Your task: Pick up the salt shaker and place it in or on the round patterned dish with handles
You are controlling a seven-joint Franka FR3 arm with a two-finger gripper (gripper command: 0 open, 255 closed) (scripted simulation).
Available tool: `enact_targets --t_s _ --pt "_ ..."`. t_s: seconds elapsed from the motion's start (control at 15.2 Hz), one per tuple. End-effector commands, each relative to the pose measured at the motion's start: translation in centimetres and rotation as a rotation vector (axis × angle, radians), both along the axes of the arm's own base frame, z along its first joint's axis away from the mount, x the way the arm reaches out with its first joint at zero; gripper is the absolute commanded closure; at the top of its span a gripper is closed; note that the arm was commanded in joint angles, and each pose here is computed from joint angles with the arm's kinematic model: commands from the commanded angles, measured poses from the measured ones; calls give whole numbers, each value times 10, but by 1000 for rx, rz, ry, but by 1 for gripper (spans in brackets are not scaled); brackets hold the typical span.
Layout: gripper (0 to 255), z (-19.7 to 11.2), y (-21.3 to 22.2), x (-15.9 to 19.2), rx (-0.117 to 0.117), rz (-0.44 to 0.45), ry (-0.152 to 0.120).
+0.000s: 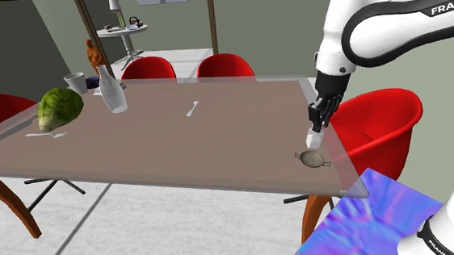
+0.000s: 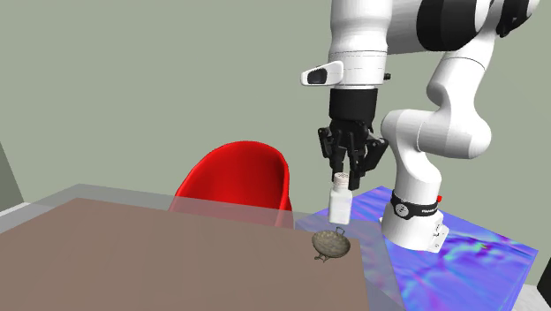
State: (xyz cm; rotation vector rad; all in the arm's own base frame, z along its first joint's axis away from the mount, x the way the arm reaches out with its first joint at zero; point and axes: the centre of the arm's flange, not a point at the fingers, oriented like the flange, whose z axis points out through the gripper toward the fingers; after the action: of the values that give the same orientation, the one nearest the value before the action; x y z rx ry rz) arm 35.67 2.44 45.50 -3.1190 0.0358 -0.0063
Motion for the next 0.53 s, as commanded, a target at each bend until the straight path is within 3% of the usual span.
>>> enact_targets --t_s 0.0,0.26,0.46 --pt "255 -12 1 -1 0 0 -1" --pt "255 -35 1 -1 0 0 -1" --pt "255 -35 1 -1 0 0 -1"
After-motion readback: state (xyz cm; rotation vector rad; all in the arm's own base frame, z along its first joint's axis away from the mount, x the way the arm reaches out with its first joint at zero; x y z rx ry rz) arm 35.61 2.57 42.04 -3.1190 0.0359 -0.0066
